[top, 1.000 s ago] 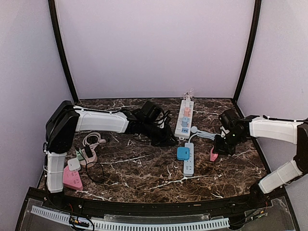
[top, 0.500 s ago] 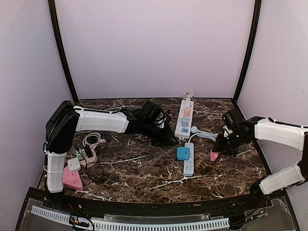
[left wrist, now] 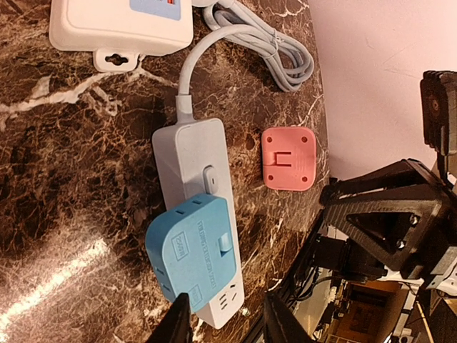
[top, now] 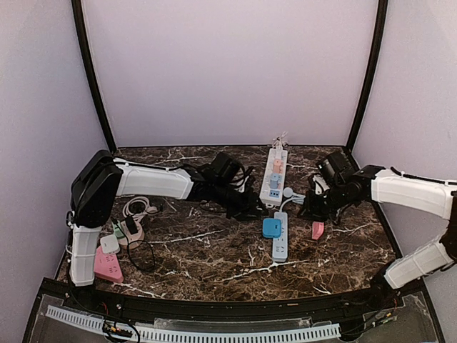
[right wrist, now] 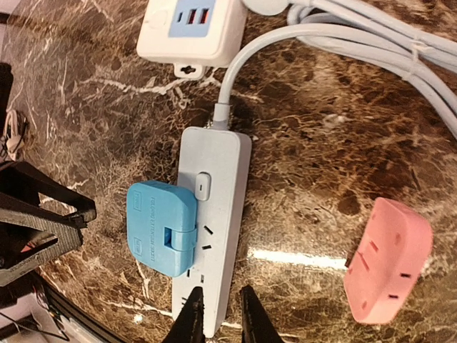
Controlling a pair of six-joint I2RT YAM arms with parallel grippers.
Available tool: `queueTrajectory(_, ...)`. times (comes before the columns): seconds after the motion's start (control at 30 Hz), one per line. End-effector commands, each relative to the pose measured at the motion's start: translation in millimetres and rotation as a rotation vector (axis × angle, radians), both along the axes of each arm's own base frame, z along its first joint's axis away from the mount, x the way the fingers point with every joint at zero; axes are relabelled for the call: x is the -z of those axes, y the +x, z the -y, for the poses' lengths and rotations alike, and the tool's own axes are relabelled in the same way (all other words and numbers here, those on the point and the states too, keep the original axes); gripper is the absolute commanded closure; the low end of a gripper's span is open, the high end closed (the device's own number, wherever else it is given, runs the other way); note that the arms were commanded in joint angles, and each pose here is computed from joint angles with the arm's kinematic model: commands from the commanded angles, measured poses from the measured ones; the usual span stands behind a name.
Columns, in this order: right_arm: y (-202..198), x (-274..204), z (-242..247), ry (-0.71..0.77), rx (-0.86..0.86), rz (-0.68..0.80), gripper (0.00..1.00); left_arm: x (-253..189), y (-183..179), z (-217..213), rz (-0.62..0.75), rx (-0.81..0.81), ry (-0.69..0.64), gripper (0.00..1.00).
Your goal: Pull the plug off the socket
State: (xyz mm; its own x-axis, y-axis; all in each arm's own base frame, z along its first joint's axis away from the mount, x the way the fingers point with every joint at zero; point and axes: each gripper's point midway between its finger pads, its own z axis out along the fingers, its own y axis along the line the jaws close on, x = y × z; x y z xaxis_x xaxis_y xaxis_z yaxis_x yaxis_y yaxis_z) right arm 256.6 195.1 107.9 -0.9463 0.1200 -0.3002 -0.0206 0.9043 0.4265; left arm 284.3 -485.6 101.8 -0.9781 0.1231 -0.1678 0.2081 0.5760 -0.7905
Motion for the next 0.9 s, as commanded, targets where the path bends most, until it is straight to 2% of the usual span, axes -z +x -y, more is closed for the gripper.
queueTrajectory(0.0,8.1,3.1,-32.5,0.092,-0.049,-0.012,0.87,15.7,-5.1,1.2,-0.052,0.013,-0.014,0.65)
queueTrajectory(0.17,9.2,16.8,-48.9,0.158,-0.074,-0.037,1.0,22.7,-7.1,3.7,-0.081,0.022,-0.045,0.59)
queueTrajectory(0.5,7.8,42.7,-54.5,0.153,-0.071,-0.076,1.0,42.3,-11.3,5.3,-0.129,0.021,-0.066,0.49)
queueTrajectory(0.87,0.1,67.2,-50.0,0.131,-0.058,-0.119,1.0,48.9,-13.5,14.3,-0.196,0.014,-0.14,0.48)
